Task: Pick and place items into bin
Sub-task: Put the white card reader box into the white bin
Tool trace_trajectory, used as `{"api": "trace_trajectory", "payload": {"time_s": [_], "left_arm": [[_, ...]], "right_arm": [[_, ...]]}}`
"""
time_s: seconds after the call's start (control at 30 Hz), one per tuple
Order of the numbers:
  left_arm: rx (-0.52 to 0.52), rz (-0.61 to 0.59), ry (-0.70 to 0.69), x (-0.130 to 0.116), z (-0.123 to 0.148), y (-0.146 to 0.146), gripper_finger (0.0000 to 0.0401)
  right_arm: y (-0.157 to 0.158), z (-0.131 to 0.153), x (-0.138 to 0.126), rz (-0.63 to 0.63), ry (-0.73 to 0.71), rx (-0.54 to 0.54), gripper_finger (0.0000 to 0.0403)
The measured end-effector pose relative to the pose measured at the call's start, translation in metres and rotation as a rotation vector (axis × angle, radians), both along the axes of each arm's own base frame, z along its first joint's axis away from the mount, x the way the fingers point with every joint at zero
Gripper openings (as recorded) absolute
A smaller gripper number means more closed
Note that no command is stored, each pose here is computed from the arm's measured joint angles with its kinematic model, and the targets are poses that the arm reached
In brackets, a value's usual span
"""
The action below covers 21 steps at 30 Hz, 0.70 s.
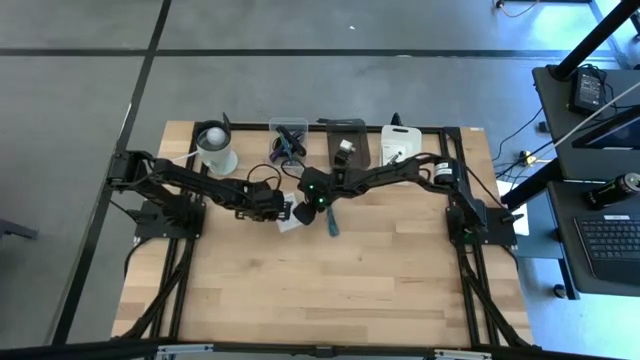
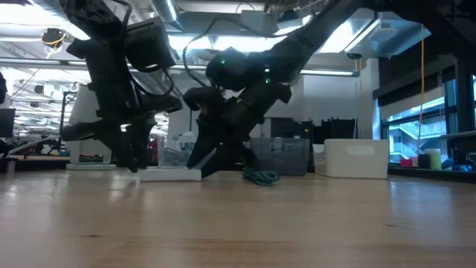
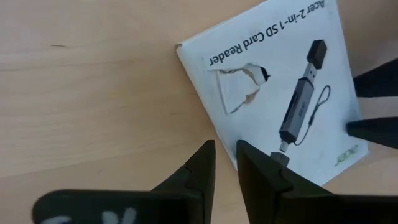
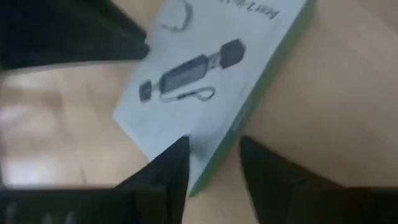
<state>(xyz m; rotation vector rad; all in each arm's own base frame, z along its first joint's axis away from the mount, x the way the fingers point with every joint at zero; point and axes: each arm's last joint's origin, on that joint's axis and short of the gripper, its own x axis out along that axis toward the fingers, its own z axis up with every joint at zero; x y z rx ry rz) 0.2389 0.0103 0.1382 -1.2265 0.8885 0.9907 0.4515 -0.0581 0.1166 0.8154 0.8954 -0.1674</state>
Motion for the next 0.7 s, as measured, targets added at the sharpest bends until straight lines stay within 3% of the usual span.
{"api": "trace_trajectory", "payload": {"time_s": [0.13,0.7], "left_arm": [[-0.004,-0.006,0.012,-0.001,-0.001,0.000,0.0047],[0.008,-0.048,0.077,-0.007,-0.002,-0.001,0.0027]], "right_arm": [[0.001,-0.009,0.005,0.048,-0.046,0.126,0.0141],[0.001,0.009,0.014,-0.001,-0.201,0.033,0.0141]]}}
